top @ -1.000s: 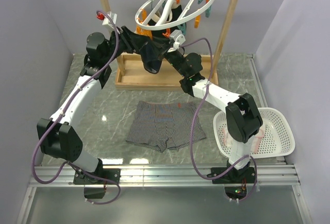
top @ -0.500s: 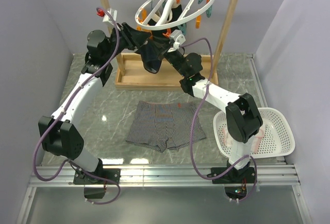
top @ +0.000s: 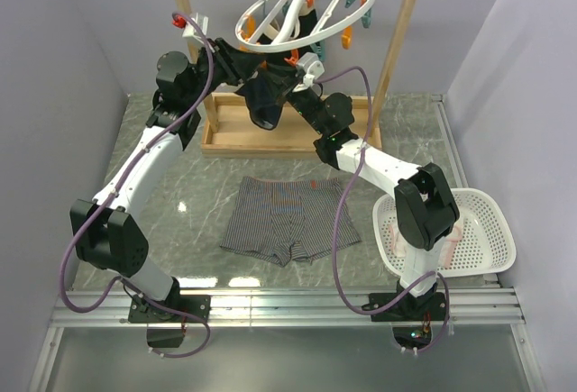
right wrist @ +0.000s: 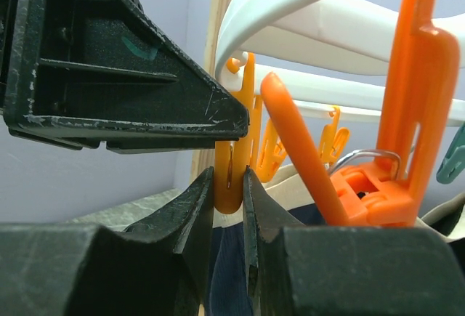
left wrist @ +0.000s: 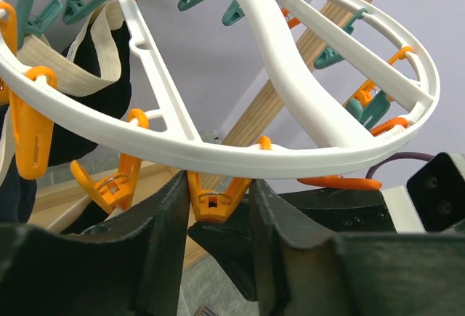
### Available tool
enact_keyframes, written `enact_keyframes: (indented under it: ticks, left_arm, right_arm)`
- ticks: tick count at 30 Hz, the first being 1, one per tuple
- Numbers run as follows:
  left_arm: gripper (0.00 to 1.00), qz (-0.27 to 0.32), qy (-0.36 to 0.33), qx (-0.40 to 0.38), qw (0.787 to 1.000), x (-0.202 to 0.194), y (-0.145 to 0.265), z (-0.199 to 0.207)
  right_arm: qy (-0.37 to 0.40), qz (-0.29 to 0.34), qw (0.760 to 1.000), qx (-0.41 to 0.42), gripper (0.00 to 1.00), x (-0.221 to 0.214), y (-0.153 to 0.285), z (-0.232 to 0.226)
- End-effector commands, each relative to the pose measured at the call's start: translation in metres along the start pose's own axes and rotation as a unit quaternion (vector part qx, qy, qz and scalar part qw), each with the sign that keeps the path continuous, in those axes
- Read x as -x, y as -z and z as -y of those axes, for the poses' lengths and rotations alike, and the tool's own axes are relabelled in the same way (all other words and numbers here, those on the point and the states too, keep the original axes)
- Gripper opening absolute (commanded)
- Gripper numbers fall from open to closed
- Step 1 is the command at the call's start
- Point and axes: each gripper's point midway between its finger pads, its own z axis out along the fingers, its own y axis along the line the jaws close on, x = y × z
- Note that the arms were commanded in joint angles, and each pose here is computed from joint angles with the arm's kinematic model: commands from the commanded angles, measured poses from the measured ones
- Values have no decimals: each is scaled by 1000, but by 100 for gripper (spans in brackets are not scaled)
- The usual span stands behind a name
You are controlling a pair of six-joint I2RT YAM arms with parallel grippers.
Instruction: Clip the underwear to the hanger
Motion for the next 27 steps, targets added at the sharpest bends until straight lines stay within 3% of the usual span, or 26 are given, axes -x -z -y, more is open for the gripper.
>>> enact_keyframes:
  ticks: [1, 3, 4, 6, 9, 10, 14, 19, 22, 25, 27]
  left_arm:
    - [38, 52, -28, -37, 998, 36, -3, 29]
    - [31, 55, -28, -37, 997, 37, -3, 29]
    - [18, 57, -27, -37, 997, 38, -3, 29]
    - [2, 59, -28, -39, 997, 38, -2, 30]
    - [0, 57, -31, -42, 997, 36, -2, 30]
    - [0, 55, -30, -41, 997, 35, -3, 30]
    - [0, 53, -31, -41, 997, 34, -3, 29]
    - [0, 52, -34, -39, 997, 33, -2, 28]
    - [0, 51, -33, -39, 997, 32, -2, 27]
    - [0, 52, -34, -38, 997, 31, -1, 26]
    - [0, 52, -33, -38, 997, 31, -1, 26]
  right_arm:
    - [-3, 20, 999, 43, 0, 19, -2, -28]
    - [-2, 18, 999, 43, 0, 18, -1, -27]
    - [-3, 17, 999, 43, 0, 18, -1, -27]
    - [-3, 15, 999, 43, 0, 17, 0, -28]
    - [-5, 11, 999, 41, 26, 15, 3, -28]
    - [-5, 12, 999, 38, 41, 17, 5, -28]
    - [-16, -8, 999, 35, 62, 10, 16, -30]
    - [-28, -64, 996, 52, 62, -7, 47, -43]
    - [-53, -129, 987, 75, 61, -28, 70, -58]
    - [-86, -248, 959, 102, 58, -69, 106, -82]
    - [-84, -291, 946, 116, 58, -84, 120, -98]
